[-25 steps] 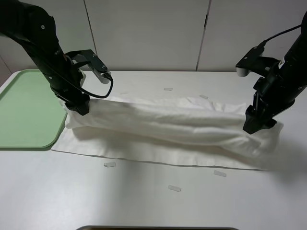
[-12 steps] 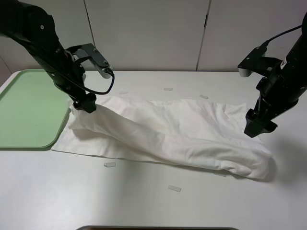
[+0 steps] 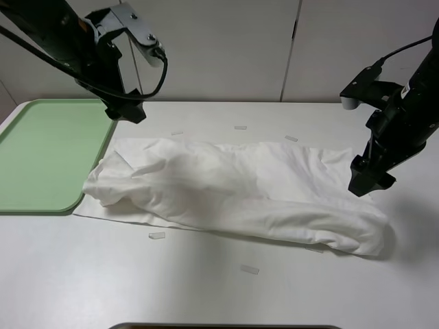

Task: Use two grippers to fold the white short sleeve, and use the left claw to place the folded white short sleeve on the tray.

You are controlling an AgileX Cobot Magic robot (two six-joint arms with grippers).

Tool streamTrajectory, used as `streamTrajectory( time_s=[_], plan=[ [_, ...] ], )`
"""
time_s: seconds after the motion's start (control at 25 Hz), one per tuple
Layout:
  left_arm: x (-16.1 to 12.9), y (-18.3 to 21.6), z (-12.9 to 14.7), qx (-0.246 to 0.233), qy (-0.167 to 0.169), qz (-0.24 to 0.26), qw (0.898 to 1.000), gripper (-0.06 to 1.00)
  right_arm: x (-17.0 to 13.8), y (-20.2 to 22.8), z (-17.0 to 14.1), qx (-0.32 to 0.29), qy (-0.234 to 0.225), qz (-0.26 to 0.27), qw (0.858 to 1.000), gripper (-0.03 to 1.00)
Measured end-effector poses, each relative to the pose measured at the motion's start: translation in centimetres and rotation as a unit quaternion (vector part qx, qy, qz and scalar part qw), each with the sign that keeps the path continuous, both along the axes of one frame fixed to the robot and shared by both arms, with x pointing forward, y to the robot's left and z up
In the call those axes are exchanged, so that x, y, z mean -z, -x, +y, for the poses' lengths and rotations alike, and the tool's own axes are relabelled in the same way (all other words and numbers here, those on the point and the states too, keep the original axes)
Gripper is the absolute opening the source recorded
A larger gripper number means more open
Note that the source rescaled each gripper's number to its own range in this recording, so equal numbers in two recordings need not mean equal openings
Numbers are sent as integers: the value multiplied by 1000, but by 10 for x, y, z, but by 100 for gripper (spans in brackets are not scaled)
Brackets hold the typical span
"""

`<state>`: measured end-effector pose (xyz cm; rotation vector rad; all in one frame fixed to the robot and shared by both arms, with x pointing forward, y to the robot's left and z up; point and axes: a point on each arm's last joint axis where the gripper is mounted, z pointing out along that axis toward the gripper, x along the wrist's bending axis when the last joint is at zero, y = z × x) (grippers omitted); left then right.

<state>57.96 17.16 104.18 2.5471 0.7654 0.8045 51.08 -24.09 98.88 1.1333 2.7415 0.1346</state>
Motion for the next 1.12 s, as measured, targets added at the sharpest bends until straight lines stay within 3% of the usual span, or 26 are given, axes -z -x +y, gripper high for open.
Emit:
streamTrajectory(
  time_s=[0.2, 0.36, 0.56, 0.8, 0.92, 1.12],
  plan=[
    [-3, 4, 2, -4, -4, 10, 1000, 100, 0, 0, 0, 0, -1, 0, 1000, 100],
    [-14, 20, 9, -45, 4, 52, 998, 100, 0, 1, 2, 8, -14, 3, 1000, 100],
    [-27, 29, 13, -87, 35, 53, 994, 100, 0, 1, 5, 19, -33, 7, 999, 100],
    [-26, 40, 19, -141, 36, 108, 984, 100, 0, 4, 9, 37, -57, 22, 997, 100],
    [-41, 57, 26, -171, 41, 124, 977, 100, -1, 4, 11, 55, -71, 28, 996, 100],
    [-91, 102, 45, -198, 83, 86, 973, 100, -1, 7, 14, 72, -87, 48, 992, 100]
  ],
)
